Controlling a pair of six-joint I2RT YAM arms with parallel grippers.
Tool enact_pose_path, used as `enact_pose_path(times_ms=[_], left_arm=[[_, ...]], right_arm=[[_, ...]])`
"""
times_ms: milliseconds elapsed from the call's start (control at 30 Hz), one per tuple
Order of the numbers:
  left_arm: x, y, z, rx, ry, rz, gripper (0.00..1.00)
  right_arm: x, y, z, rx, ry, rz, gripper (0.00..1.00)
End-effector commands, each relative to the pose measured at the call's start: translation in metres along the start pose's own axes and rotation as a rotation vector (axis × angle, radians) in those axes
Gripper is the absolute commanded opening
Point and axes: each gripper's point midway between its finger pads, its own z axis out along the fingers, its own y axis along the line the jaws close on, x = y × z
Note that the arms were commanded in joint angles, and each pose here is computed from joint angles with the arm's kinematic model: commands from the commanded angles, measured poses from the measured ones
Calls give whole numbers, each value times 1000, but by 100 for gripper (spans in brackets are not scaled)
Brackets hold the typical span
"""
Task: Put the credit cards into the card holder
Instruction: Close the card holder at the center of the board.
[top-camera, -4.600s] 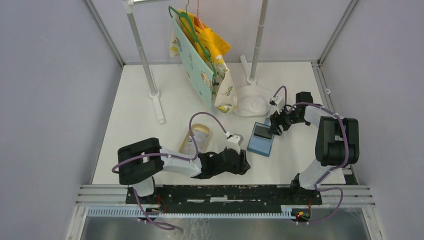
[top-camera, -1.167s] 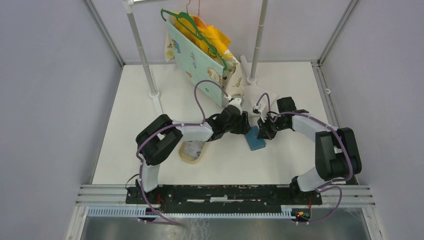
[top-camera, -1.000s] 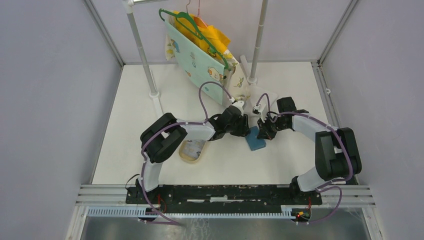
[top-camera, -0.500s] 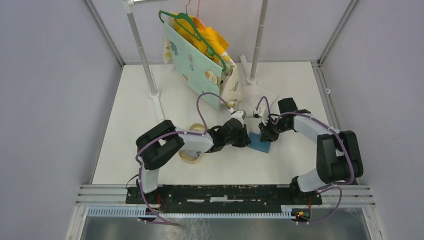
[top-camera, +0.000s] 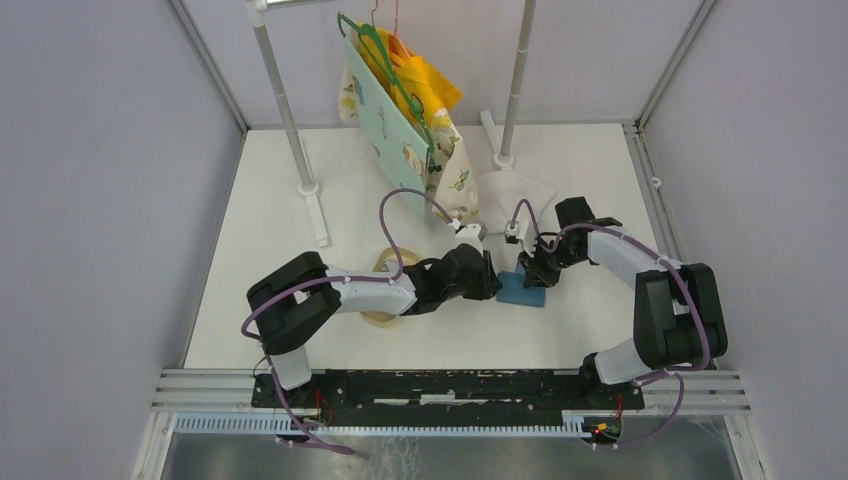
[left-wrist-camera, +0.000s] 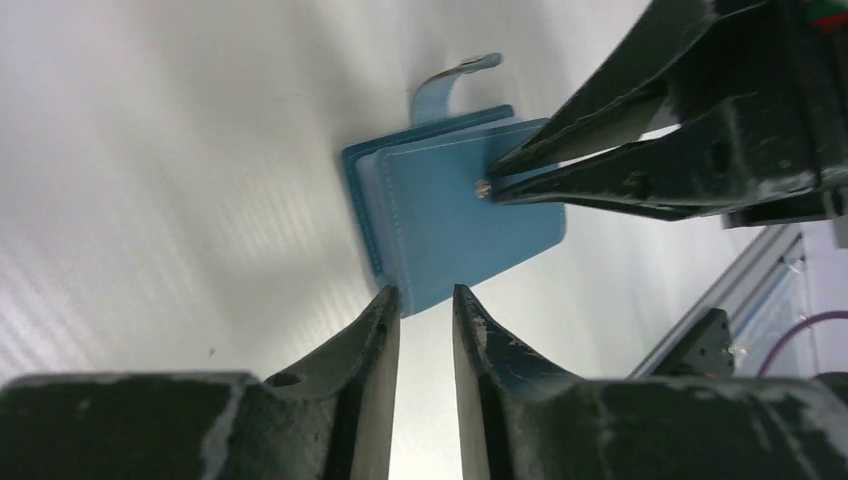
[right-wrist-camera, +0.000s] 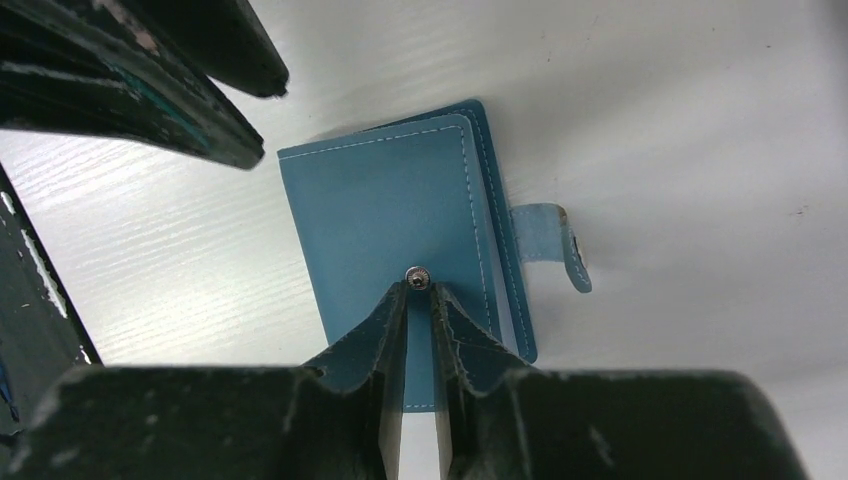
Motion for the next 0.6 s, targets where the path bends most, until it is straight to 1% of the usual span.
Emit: enact_pose_path(times_ms=[0,100,333,433,567], left_arm=[[-18,-38,14,146,-28,6,29],[-14,-41,32,161,0,-5,22],[-4,-28,52,156,34,-33,16],[3,-17,59,133,49,-45,12],[16,3,63,78,74,-70,4]], right_arm=[[1,1,-7,-8,20,-19,20],[1,2,-6,-14,16,-21,21],[0,3,-5,-30,8,-25,23],[-1,2,-5,-33,7,-29,24],[-10,3,-14,-43,-15,-67,25]])
